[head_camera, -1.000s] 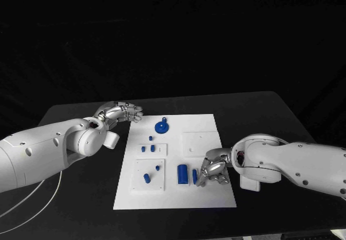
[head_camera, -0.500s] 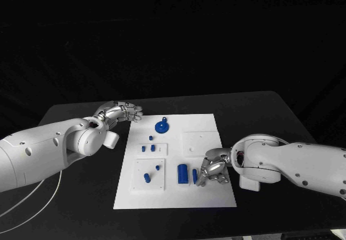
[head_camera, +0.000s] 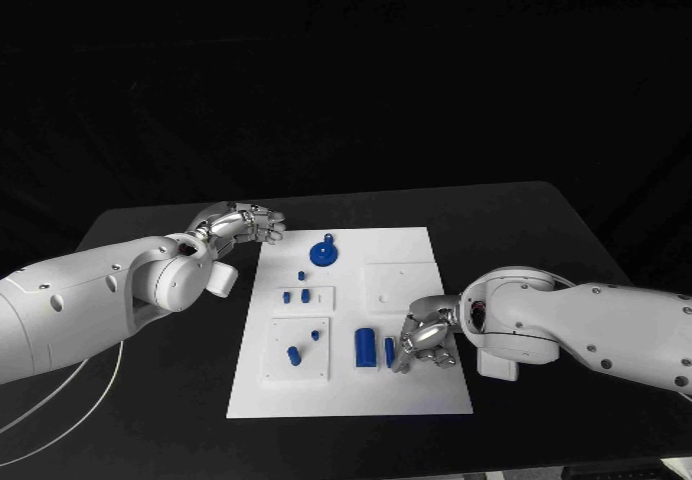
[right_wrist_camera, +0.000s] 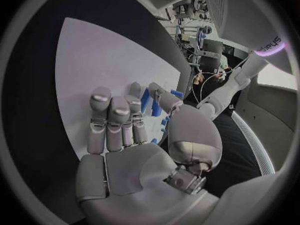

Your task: Assemble the parts on the task board

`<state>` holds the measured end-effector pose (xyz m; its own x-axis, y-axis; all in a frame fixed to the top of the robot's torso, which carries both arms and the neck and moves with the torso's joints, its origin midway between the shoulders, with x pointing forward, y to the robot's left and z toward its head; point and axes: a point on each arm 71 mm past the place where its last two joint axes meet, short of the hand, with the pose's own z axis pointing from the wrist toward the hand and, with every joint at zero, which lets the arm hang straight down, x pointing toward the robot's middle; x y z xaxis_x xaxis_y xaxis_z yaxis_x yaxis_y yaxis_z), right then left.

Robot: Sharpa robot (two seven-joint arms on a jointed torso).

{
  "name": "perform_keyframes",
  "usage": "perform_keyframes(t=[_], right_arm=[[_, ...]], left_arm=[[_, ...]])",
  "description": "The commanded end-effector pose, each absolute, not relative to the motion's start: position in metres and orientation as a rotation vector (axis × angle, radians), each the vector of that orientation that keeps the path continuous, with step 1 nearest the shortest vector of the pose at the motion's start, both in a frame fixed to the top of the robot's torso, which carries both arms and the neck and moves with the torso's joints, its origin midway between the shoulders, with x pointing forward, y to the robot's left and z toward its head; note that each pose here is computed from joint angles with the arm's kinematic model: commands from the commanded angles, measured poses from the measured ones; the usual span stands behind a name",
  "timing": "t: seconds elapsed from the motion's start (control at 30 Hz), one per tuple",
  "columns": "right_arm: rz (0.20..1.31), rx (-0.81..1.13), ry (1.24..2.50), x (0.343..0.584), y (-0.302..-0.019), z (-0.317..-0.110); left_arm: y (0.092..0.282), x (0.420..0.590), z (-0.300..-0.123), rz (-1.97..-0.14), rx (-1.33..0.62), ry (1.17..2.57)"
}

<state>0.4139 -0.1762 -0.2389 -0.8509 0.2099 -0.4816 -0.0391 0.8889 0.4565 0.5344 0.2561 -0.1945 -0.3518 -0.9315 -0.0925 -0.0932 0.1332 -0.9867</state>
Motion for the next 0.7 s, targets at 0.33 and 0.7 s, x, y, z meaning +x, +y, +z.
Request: perform_keyframes(t=[0.33,0.7], right_arm=[[0.549,0.127,2.568,0.4116,-0.1801,-0.2509],[0.556,0.13,2.574,0.4113,-0.1807,-0.2519]], left_arm=[[0.2535,0.5337,-0.1938,-1.334,-0.999,1.618],[0.2537,0.5336,-0.1938,-1.334,-0.999,1.618]])
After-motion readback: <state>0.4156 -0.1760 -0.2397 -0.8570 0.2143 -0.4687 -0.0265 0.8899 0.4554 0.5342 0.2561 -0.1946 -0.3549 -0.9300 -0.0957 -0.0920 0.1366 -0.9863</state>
